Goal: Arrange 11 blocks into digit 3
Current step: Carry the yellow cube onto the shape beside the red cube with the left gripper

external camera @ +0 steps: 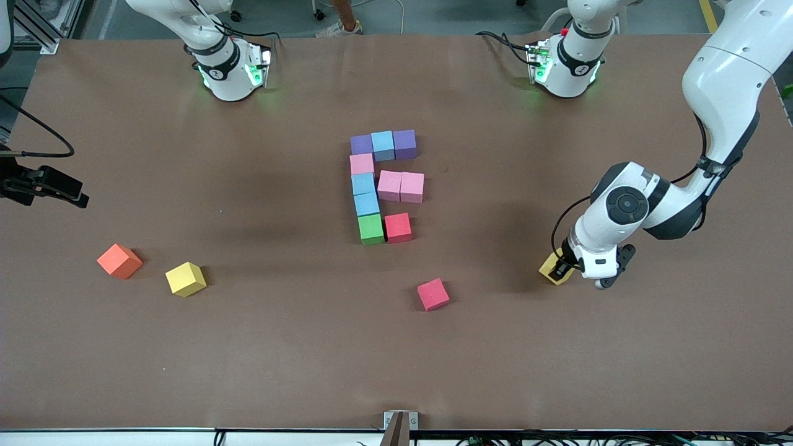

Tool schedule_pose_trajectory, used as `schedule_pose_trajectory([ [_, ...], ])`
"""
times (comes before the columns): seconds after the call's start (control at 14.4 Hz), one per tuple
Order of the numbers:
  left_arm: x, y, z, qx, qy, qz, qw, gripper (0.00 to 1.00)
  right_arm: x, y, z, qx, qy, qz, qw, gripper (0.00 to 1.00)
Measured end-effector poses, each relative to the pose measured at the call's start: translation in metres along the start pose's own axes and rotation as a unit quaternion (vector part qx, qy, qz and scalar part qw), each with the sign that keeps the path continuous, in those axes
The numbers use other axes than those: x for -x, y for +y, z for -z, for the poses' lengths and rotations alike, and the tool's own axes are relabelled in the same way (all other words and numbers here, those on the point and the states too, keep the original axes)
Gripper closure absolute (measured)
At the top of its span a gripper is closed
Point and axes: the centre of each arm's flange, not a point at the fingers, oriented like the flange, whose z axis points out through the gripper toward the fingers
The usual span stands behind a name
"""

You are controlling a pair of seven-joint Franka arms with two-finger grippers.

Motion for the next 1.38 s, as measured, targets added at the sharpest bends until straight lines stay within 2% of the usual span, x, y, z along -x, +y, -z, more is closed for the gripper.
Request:
schedule_pose_trajectory([
  [0.14, 0.019, 0.023, 0.014, 0.002, -0.009, 0.078, 0.997, 0.85, 0.000, 0.000, 0.000, 0.000, 0.000, 0.000, 1.000, 0.00],
  [0.28, 0.060, 0.047, 0.024, -0.009, -0.016, 0.150, 0.988, 0.85, 0.000, 0.000, 0.000, 0.000, 0.000, 0.000, 1.000, 0.00],
  [0.55, 0.157, 0.074, 0.030, -0.014, -0.022, 0.277, 0.960, 0.85, 0.000, 0.001, 0.000, 0.000, 0.001, -0.001, 1.000, 0.00],
  [0.69, 0.203, 0.087, 0.034, -0.018, -0.039, 0.323, 0.945, 0.85, 0.000, 0.001, 0.001, 0.000, 0.001, -0.001, 1.000, 0.00],
  [0.83, 0.238, 0.100, 0.035, -0.025, -0.054, 0.356, 0.933, 0.85, 0.000, 0.001, 0.001, 0.000, 0.001, -0.001, 1.000, 0.00],
  [0.97, 0.264, 0.107, 0.025, -0.034, -0.052, 0.381, 0.923, 0.85, 0.000, 0.002, 0.001, 0.000, 0.001, -0.002, 1.000, 0.00],
  [1.11, 0.284, 0.109, 0.008, -0.041, -0.038, 0.391, 0.919, 0.85, 0.000, 0.002, 0.000, 0.000, 0.001, -0.002, 1.000, 0.00],
  [1.38, 0.303, 0.110, -0.001, -0.046, -0.035, 0.386, 0.921, 0.85, 0.000, 0.002, 0.000, 0.000, 0.001, -0.002, 1.000, 0.00],
])
